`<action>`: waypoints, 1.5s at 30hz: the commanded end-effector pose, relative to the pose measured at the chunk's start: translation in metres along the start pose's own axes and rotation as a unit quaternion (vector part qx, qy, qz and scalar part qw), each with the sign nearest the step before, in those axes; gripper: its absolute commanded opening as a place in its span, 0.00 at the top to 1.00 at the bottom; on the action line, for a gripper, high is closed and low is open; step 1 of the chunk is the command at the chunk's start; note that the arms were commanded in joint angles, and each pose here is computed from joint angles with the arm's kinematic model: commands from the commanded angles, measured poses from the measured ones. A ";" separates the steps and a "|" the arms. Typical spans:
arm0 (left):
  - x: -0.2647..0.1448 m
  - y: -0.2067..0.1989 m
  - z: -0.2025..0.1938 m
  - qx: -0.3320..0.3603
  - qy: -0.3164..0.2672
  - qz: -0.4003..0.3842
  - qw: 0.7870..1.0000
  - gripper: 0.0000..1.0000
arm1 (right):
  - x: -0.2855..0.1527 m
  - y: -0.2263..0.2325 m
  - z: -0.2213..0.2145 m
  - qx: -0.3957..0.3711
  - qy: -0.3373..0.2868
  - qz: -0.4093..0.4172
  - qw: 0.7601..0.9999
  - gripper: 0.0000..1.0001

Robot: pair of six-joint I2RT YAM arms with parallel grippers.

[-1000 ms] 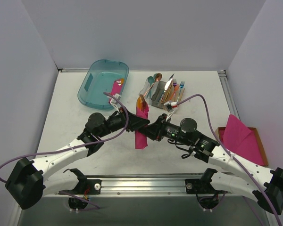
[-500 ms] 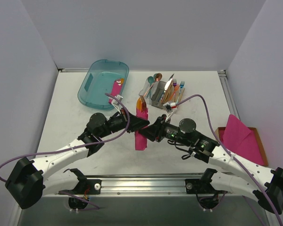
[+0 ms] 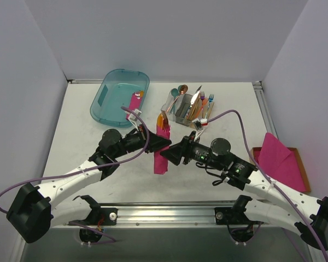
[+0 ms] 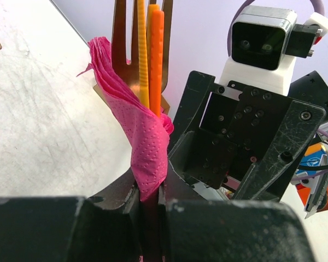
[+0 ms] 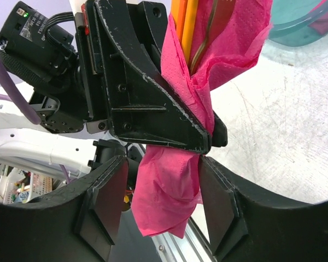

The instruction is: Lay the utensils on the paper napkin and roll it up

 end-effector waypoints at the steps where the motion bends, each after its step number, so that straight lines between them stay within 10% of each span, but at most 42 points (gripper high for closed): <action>1: 0.001 -0.031 0.021 0.021 -0.022 -0.055 0.998 0.98 | 0.003 0.011 0.014 -0.008 -0.021 0.017 1.000 0.46; 27: 0.001 -0.054 0.033 0.007 -0.044 -0.115 0.992 0.98 | 0.006 0.032 -0.003 0.014 -0.003 0.126 0.992 0.53; 41: 0.001 -0.054 0.034 0.004 -0.048 -0.115 0.992 0.98 | 0.009 0.033 0.001 0.009 -0.010 0.125 0.992 1.00; 45: 0.001 -0.052 0.032 0.006 -0.041 -0.110 0.993 0.89 | 0.010 0.030 0.004 -0.001 -0.011 0.109 0.994 1.00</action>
Point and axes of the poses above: each gripper's point midway between its finger pads, its own x axis out along the fingers, its own y axis along the line the jaws close on, z = x × y, the point moved 3 cm from there along -x, back along the fingers
